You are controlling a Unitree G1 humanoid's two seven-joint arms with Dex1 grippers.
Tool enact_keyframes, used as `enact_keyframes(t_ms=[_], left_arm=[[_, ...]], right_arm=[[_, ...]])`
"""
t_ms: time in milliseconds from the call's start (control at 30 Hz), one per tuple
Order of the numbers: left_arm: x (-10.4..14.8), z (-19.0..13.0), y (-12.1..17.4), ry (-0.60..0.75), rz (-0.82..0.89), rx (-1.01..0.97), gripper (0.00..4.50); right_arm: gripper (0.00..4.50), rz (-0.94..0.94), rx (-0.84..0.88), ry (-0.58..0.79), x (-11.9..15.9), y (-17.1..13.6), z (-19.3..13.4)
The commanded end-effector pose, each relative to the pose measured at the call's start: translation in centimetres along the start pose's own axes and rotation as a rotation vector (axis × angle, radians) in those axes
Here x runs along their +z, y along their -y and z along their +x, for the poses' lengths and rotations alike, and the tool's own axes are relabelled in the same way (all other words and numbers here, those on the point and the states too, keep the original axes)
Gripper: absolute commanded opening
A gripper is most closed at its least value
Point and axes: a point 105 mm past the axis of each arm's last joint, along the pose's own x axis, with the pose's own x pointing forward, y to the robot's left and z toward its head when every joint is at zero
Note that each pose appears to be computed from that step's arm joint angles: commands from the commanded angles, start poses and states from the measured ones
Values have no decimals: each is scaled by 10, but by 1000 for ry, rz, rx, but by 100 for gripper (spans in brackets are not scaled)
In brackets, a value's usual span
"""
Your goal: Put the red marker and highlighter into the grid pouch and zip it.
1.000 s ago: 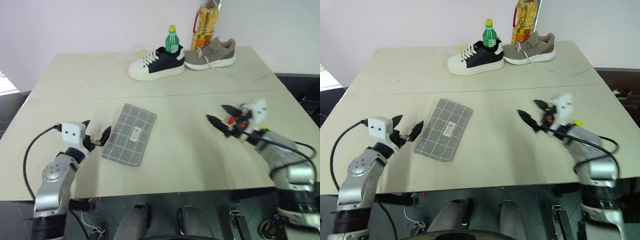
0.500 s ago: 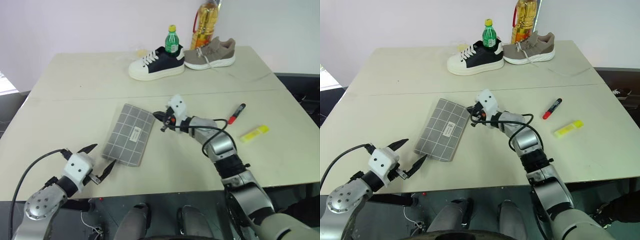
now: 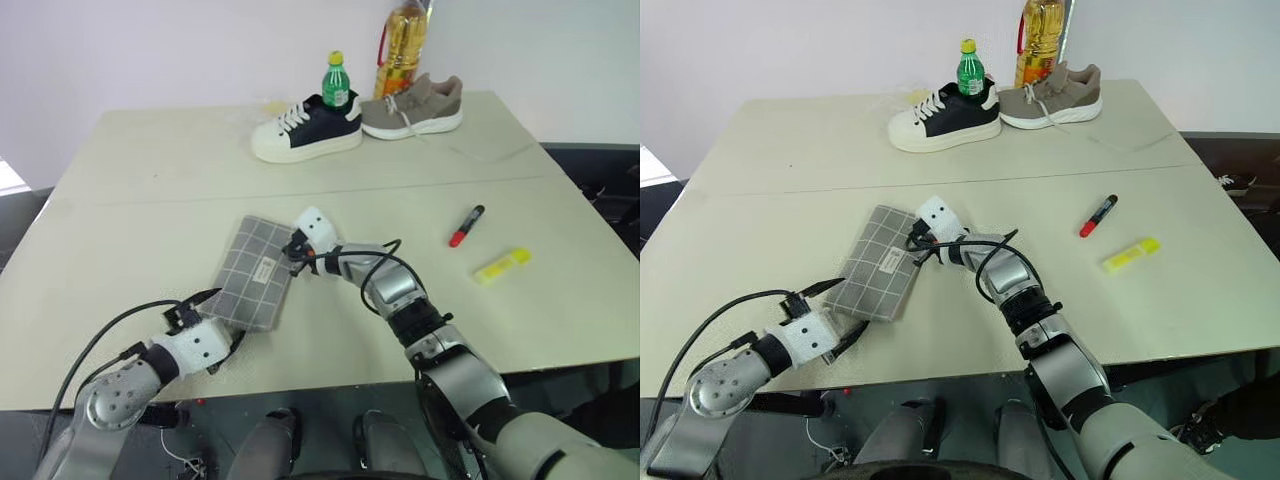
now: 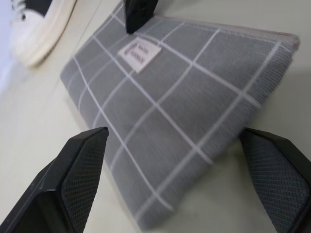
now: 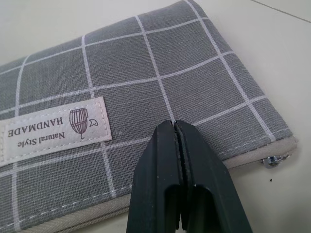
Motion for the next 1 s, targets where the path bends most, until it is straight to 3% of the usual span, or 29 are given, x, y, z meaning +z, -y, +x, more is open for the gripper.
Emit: enact_keyframes(t_ms=[33, 333, 500, 633, 700, 900, 1000], left_arm=[[7, 11, 3, 15, 74, 2, 450], [15, 29, -1, 46, 153, 44, 450], [11, 26, -5, 53, 150, 44, 289], [7, 24, -6, 56, 156, 42, 79], [7, 23, -8, 62, 151, 53, 6], [11, 22, -18, 94, 92, 122, 6], [42, 24, -35, 264, -245, 228, 6]], right_arm=[[5, 30, -14, 2, 5, 0, 1], [5, 38, 0, 4, 6, -7, 5], [0, 50, 13, 26, 9, -10, 4], [0, 64, 26, 44, 10, -13, 3], [0, 55, 28, 66, 13, -14, 2], [0, 10, 13, 166, 32, -12, -6], [0, -81, -66, 290, 64, 9, -31]])
